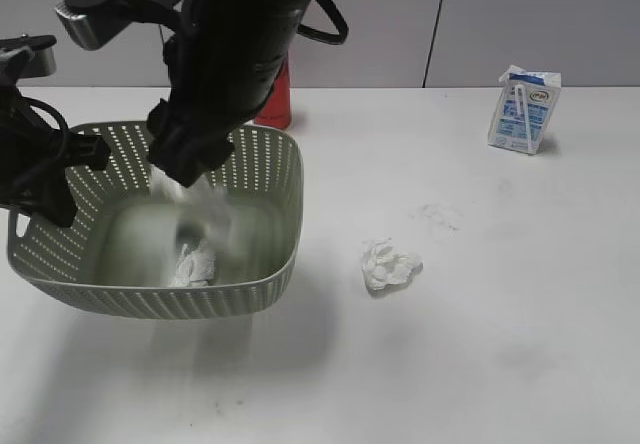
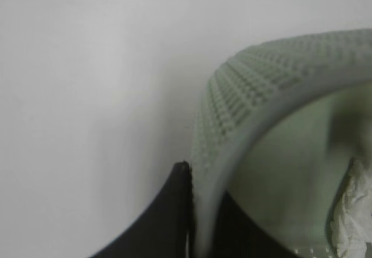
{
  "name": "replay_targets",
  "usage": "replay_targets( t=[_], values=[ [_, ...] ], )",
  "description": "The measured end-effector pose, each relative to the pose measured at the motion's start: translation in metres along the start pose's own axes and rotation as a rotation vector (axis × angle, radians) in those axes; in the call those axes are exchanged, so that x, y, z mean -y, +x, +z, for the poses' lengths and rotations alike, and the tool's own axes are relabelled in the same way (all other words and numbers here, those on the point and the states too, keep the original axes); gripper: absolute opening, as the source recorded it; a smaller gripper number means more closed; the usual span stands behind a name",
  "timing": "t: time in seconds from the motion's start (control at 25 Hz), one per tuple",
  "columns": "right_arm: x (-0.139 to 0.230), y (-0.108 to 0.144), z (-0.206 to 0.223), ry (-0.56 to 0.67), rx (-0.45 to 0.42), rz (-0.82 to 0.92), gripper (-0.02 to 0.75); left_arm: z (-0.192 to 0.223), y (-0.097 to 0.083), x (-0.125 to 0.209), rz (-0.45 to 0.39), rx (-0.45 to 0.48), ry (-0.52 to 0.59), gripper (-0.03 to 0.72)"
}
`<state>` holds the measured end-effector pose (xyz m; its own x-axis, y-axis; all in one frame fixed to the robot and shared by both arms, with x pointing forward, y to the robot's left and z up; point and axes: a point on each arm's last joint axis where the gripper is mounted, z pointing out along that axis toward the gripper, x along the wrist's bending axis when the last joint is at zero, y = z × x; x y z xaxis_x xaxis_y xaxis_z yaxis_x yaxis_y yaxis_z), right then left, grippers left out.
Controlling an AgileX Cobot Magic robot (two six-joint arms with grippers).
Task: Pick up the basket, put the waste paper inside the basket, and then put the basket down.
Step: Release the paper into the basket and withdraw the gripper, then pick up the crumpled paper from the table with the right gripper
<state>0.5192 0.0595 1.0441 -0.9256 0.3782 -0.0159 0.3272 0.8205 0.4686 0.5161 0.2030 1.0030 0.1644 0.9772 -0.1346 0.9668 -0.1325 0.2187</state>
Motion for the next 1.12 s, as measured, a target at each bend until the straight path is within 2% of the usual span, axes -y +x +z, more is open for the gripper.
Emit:
replay_targets(
  t=[0.04, 0.08, 0.2, 0.32, 0.4, 0.52, 0.76, 0.96, 1.04, 1.12],
  values=[
    [0.001, -0.003, -0.003, 0.021, 0.017, 0.004, 0.577, 0.0, 0.0, 0.0, -0.001, 0.0, 0.0, 0.0],
    [0.003, -0.008, -0.008, 0.033, 0.049, 0.016, 0.592, 0.0, 0.001, 0.0, -0.005, 0.001, 0.0, 0.0],
    [0.006, -0.035, -0.041, -0.016, 0.113, 0.107, 0.588, -0.001, 0.008, 0.0, -0.035, 0.0, 0.011, 0.0],
    [0.023, -0.069, -0.077, -0.043, 0.097, 0.246, 0.583, -0.002, 0.022, 0.001, -0.07, -0.025, 0.041, 0.0],
    [0.045, -0.09, -0.078, 0.006, 0.087, 0.308, 0.582, -0.004, 0.033, 0.002, -0.078, -0.059, 0.061, 0.0],
    [0.082, -0.102, -0.043, 0.107, 0.065, 0.359, 0.582, -0.005, 0.045, 0.004, -0.061, -0.098, 0.079, 0.0],
    [0.15, -0.095, 0.048, 0.199, 0.09, 0.5, 0.582, -0.005, 0.048, 0.004, -0.04, -0.113, 0.083, 0.0],
    [0.172, -0.096, 0.089, 0.258, 0.093, 0.578, 0.575, -0.005, 0.048, 0.004, -0.036, -0.113, 0.08, 0.0],
    [0.175, -0.096, 0.094, 0.268, 0.092, 0.588, 0.538, -0.005, 0.048, 0.004, -0.036, -0.113, 0.079, 0.0],
    [0.175, -0.096, 0.095, 0.275, 0.089, 0.593, 0.425, -0.005, 0.048, 0.004, -0.036, -0.113, 0.079, 0.0]
  ],
)
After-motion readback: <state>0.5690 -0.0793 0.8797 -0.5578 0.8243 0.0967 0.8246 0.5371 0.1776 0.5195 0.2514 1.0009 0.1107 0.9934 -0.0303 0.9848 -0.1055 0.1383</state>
